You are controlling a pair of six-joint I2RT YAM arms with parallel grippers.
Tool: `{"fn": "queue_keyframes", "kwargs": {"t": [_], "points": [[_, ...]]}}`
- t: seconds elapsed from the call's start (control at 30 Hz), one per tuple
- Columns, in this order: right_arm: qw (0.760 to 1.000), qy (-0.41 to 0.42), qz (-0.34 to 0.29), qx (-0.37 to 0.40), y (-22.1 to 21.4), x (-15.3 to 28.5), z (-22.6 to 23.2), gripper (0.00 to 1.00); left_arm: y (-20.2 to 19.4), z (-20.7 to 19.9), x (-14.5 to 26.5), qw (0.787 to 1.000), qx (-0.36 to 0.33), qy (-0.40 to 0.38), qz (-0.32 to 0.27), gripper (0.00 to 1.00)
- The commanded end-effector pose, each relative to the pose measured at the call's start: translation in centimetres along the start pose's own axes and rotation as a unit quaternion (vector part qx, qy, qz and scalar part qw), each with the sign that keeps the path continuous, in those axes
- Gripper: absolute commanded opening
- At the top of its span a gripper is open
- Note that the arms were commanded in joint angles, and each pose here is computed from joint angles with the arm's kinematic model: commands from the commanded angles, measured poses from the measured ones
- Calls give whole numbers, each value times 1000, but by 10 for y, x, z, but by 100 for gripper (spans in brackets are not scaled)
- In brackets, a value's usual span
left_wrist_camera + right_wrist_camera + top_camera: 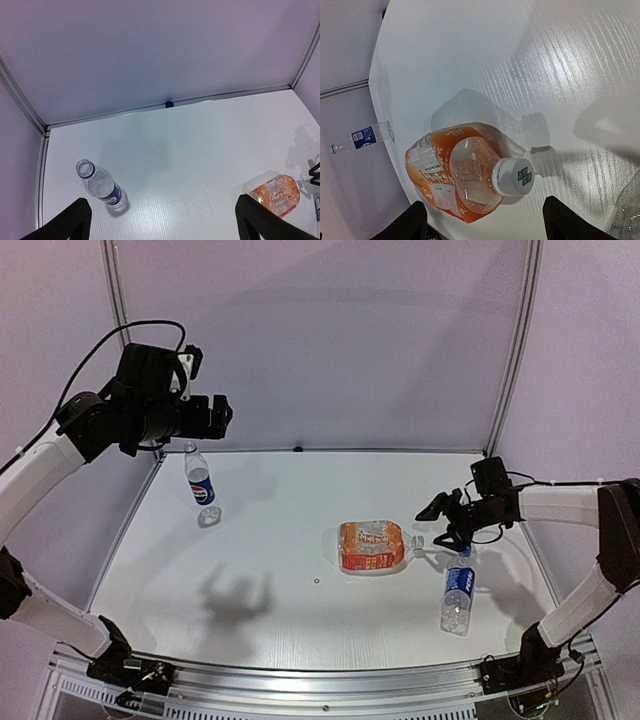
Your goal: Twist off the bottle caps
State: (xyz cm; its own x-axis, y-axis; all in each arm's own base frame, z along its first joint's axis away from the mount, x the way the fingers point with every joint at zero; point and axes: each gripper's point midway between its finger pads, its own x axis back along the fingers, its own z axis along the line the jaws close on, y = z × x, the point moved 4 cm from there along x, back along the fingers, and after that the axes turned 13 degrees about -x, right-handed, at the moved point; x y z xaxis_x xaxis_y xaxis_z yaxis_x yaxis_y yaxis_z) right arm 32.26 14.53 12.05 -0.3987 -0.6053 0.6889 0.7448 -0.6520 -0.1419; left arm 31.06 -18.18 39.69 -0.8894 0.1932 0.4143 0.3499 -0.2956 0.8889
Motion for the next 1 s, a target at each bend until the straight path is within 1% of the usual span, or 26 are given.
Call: {"fn": "queue_keyframes", "kwargs": {"t": [0.0,0.13,0.23,0.67,0.97], "points": [[999,-10,14,-45,1,-11,-14,79,6,-9,2,1000,2,-16,-3,98],[997,-7,29,-69,-1,-22,-23,73,6,-13,2,1000,-1,-20,-2,98],[996,-11,37,-76,-1,-28,-28,71,5,-13,3,1000,-2,-20,-1,98],[995,3,52,-79,3,-45,-31,56,2,-13,3,1000,-4,-17,4,98],[996,9,55,-74,3,-46,-29,37,4,-15,0,1000,-10,-17,4,98]]}}
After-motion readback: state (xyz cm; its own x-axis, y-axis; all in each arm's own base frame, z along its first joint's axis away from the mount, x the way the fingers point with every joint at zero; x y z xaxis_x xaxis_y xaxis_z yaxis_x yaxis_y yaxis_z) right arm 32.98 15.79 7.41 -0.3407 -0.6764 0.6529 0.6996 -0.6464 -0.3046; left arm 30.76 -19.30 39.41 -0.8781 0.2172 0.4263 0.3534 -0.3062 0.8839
